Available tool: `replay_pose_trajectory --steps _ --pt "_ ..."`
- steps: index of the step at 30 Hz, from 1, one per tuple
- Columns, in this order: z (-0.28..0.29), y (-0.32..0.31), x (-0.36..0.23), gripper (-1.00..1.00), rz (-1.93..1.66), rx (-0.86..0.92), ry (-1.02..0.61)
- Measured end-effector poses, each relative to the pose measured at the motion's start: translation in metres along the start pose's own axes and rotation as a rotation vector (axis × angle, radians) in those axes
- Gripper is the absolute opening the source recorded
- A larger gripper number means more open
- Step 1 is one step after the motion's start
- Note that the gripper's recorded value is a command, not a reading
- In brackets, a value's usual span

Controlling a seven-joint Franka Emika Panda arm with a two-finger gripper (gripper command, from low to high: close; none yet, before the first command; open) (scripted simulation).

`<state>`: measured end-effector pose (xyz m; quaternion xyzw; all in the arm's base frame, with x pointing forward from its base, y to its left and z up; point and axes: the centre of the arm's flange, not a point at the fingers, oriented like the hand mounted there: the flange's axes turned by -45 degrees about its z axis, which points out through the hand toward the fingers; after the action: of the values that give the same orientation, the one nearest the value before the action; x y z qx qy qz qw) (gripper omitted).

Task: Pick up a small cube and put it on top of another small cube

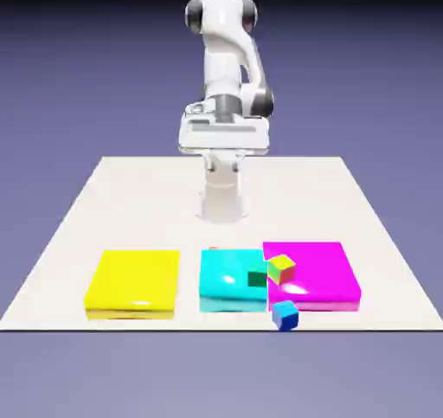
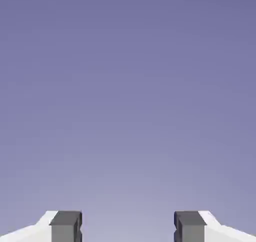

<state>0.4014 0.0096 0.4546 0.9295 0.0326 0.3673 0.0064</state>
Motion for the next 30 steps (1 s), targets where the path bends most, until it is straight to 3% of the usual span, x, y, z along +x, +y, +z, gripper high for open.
replay_pose_trajectory --steps 15,30 --pt "0.153 -0.073 0.037 0.0 -0.158 0.062 -0.549" --pt "0.306 -0.153 -0.015 0.0 -0.299 0.084 -1.088"
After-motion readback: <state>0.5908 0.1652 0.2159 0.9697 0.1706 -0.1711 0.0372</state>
